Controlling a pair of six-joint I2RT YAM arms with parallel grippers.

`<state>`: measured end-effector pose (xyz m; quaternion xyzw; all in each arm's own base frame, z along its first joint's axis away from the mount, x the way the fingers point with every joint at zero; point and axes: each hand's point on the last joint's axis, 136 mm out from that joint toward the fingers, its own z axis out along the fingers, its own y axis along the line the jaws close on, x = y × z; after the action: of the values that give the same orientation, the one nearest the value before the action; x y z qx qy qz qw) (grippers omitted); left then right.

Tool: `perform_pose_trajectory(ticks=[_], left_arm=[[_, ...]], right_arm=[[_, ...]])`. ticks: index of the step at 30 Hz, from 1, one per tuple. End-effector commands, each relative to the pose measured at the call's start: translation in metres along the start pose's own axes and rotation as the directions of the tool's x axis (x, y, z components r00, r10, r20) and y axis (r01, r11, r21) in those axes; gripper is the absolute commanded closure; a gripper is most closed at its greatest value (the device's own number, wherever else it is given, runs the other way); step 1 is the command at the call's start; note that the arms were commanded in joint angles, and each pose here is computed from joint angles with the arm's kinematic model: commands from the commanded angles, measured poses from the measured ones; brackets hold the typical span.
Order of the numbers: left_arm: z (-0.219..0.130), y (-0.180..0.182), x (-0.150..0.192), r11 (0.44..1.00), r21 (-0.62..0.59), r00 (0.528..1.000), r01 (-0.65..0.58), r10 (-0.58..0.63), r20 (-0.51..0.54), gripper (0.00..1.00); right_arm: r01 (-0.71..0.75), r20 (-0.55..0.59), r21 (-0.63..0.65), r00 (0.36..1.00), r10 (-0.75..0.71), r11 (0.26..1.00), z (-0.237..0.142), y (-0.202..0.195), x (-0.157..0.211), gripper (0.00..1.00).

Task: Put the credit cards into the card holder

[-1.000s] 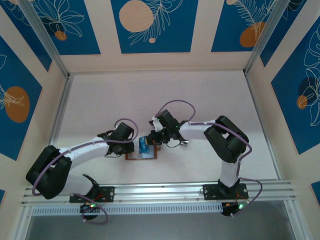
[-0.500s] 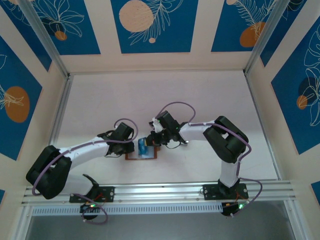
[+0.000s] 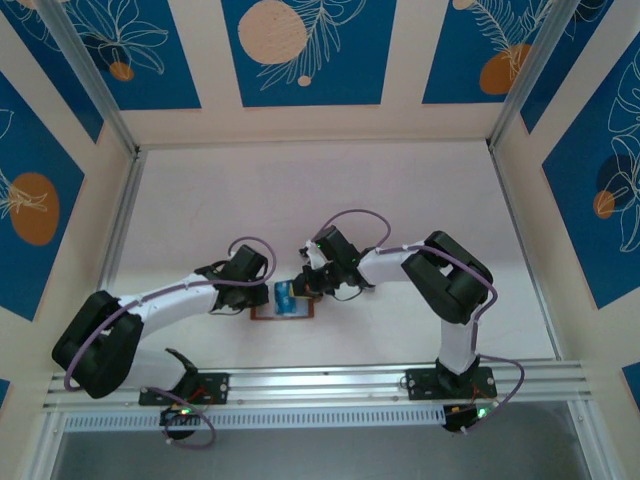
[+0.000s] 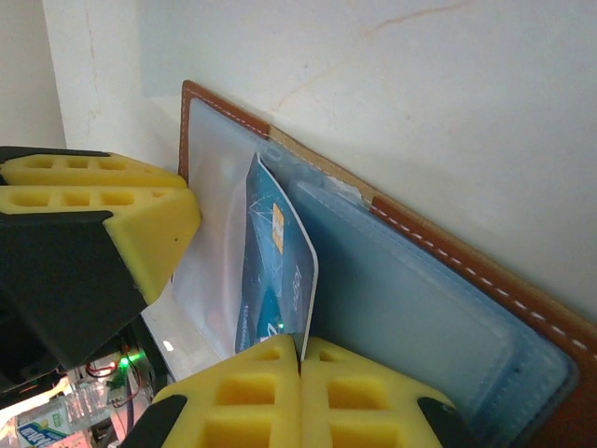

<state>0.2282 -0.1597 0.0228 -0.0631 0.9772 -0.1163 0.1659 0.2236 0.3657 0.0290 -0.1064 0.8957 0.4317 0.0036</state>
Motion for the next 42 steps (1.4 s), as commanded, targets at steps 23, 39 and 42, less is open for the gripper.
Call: perform_pose_trajectory(ticks=[23, 39, 42], left_arm=[[0.009, 0.025, 0.017, 0.996, -0.093, 0.999, 0.001, -0.006, -0.052, 0.82], [0.010, 0.027, 0.020, 0.996, -0.091, 0.998, 0.006, -0.011, -0.055, 0.82], [0.010, 0.029, 0.021, 0.996, -0.093, 0.998, 0.008, -0.013, -0.056, 0.82]], right_arm=[[-0.115, -0.059, 0.159, 0.990, 0.126, 0.980, 0.006, -0.035, 0.039, 1.00], [-0.110, -0.033, 0.152, 0.993, 0.116, 0.982, 0.004, -0.032, 0.019, 1.00], [-0.133, 0.005, 0.165, 0.991, 0.134, 0.977, 0.000, -0.036, 0.010, 1.00]])
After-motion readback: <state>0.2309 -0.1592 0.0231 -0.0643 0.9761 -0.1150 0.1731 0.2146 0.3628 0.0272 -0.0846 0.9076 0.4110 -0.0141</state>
